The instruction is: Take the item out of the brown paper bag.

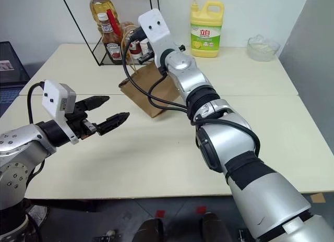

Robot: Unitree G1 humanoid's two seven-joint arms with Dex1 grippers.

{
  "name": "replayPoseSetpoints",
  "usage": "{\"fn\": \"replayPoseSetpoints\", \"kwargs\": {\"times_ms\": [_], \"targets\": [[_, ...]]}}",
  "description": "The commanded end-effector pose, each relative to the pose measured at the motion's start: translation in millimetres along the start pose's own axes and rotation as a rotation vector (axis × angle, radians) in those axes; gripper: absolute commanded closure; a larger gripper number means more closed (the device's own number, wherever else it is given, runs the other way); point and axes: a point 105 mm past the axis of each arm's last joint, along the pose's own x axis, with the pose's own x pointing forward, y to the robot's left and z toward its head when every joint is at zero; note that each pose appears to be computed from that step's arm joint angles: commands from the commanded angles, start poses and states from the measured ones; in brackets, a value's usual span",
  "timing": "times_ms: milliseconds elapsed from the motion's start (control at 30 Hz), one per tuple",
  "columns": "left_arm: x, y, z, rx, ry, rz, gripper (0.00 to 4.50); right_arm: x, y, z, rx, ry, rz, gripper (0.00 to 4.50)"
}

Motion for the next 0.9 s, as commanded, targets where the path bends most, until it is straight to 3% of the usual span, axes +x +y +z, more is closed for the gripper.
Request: {"fn": "replayPoseSetpoints", "kwargs": {"times_ms": [33, 200, 767, 900], "targets": [[-1, -4, 14, 0.049, -0.035, -0.015, 0.00, 1, 2, 46, -0.017, -0.134, -0.007, 4.47], [-1, -4, 14, 0.049, -0.034, -0.014, 0.00, 2, 5, 35, 0.004, -0.107, -0.013, 4.47], [6, -5, 13, 0.038, -0.043, -0.036, 0.00, -9, -3, -49, -0.015, 0.086, 0.030, 4.47], [10, -4, 14, 0.042, -0.045, -0.050, 0.00, -11, -11, -51, -0.034, 0.086, 0.027, 4.47]]}}
